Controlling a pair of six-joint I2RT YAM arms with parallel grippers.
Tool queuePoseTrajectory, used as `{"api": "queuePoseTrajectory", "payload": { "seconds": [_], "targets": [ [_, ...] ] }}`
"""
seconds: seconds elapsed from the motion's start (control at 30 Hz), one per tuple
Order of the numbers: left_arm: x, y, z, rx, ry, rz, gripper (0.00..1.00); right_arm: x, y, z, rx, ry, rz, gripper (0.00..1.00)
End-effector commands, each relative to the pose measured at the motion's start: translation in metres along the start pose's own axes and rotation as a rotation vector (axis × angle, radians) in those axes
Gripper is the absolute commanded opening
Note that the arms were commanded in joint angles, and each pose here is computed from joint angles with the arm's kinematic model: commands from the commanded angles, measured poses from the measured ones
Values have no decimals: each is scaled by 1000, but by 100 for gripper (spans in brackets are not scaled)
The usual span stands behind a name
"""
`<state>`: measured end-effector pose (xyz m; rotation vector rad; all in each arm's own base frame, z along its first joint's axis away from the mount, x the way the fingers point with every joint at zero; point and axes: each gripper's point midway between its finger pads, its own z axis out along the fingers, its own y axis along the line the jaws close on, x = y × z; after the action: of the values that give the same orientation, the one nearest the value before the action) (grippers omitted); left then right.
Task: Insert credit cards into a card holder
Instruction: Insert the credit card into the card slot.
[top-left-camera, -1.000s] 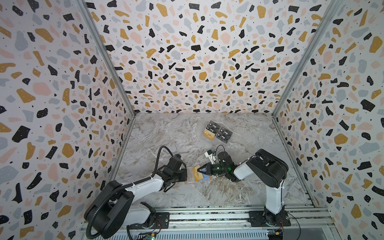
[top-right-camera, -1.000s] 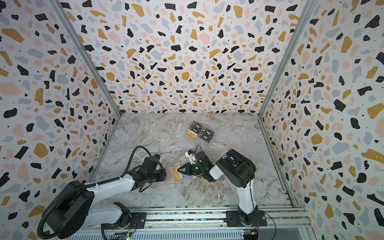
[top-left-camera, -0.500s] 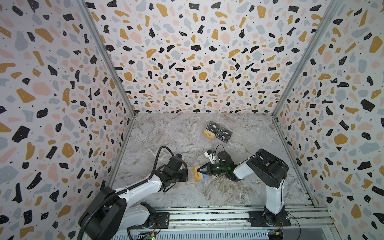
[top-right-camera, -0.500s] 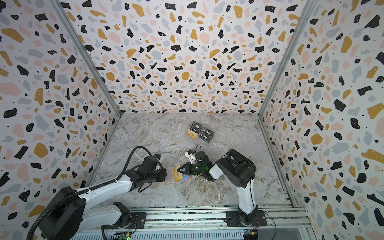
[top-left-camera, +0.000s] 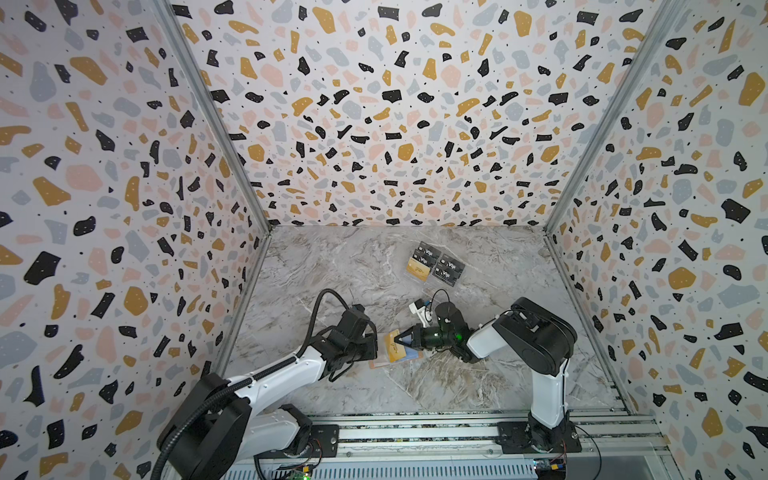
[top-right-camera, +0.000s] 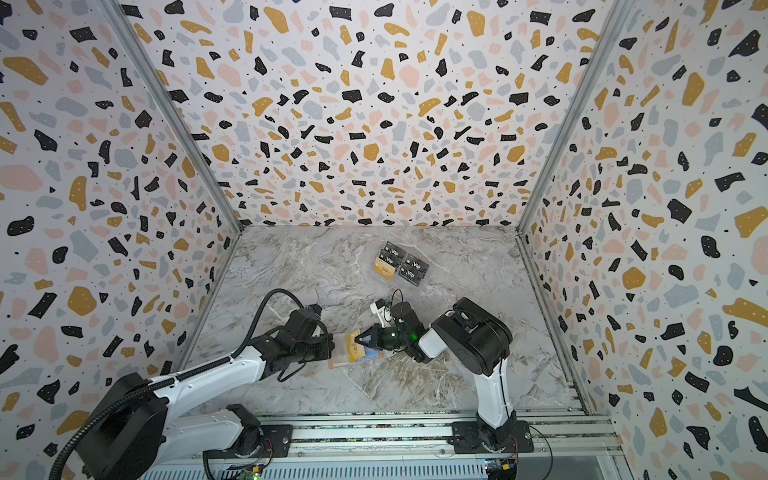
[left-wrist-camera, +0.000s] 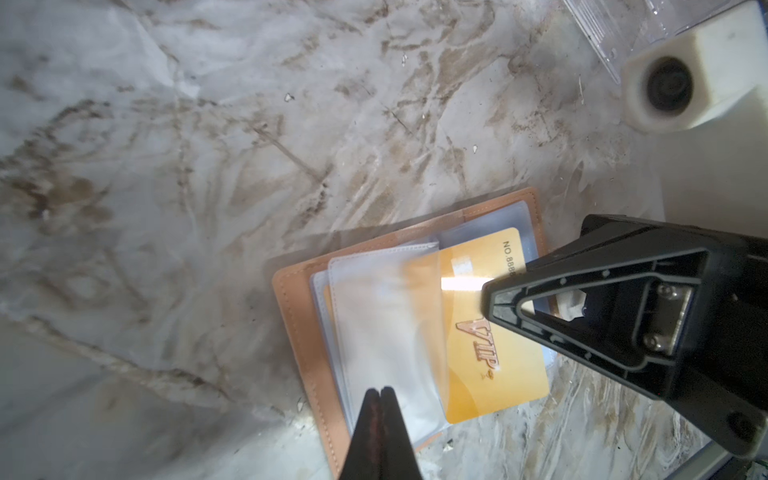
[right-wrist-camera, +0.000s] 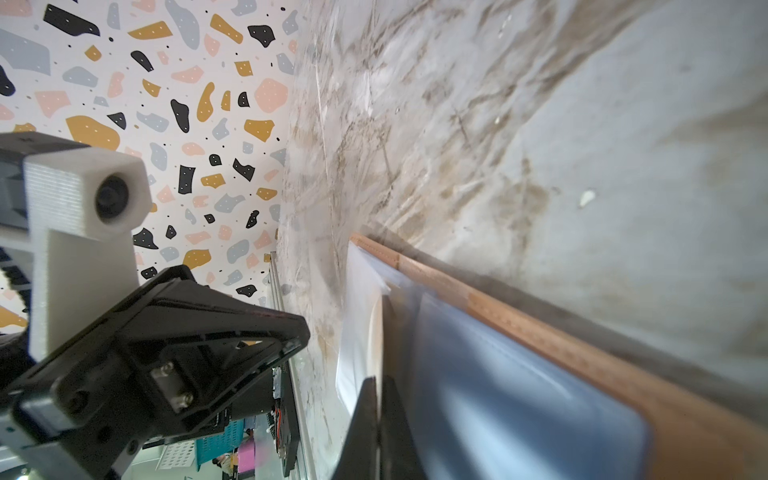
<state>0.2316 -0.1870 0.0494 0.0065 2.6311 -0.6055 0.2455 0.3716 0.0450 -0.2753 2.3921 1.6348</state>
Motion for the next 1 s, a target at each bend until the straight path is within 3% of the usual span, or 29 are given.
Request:
{"api": "queuePoseTrajectory", "payload": {
  "seconds": [0.0, 0.53, 0.97],
  "targets": [
    [-8, -8, 5, 23, -17, -8, 0, -7, 9, 2, -36, -9, -23, 0],
    [30, 21, 21, -45, 86, 4, 0, -13, 11, -1, -69, 10, -71, 0],
    [33, 23, 22, -45, 92, 12, 0, -9, 6, 5, -95, 35, -91, 0]
  ]
}}
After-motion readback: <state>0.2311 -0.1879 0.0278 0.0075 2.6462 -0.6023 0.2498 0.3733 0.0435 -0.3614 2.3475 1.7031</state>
